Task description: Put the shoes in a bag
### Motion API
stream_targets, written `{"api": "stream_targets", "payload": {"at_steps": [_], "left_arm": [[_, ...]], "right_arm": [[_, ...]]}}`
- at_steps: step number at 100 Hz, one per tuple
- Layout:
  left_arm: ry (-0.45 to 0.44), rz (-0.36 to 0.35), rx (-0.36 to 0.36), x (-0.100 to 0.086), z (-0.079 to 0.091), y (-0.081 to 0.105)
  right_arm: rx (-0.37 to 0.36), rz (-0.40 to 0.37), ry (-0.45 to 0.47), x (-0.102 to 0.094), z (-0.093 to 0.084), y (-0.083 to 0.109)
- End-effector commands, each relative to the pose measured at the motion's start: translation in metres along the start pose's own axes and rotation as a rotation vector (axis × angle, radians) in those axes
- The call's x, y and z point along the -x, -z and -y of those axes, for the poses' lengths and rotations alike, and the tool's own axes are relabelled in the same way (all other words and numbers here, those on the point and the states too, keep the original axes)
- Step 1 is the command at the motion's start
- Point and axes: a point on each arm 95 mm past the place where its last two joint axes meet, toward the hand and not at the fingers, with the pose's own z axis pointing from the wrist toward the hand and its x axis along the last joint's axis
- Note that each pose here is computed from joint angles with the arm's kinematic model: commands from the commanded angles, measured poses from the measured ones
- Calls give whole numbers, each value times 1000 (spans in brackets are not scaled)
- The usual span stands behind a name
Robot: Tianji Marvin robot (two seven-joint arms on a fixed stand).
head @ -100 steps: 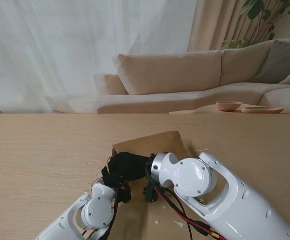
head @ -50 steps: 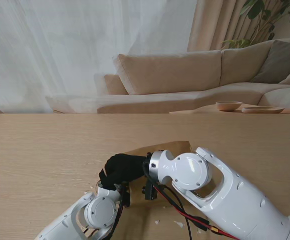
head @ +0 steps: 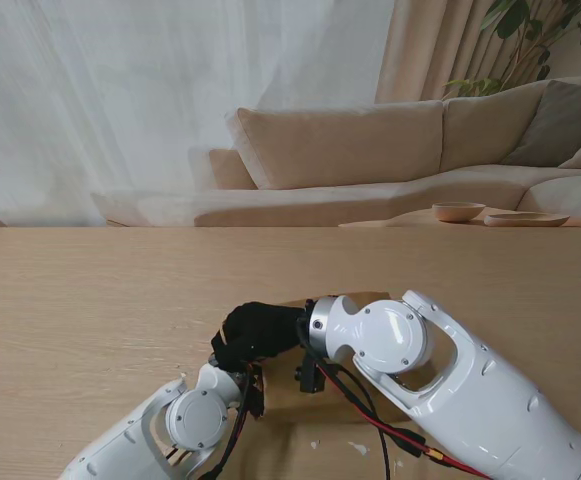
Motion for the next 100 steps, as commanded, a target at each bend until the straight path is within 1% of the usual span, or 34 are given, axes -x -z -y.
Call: {"api": "stream_targets", "payload": {"at_steps": [1,18,36,47,69,82,100], "left_arm": [[-5,-41,-6,-10,0,-4],[-34,-72,-47,-12,-4,-6],[-41,-69,-63,-12,-9,-8],[-44,-63,-64,-12,-13,-9],[-23,-57,-57,-13,-18,-9],[-17,-52,-51,-12,-16,-7],[-39,-25,-23,-8,-11,-5]], "right_arm": [[-19,-6,-9,0,4,-1],[-20,-32,-21,-1,6,-3],[-28,-66,-32,-5,8,-5],[-35,-80,-36,-6,9,-6],[-48,-90,-39,-5,10,-7],[-46,-82,-42,-3,10,-6],[-40,-66,-46,0,9,-3]]}}
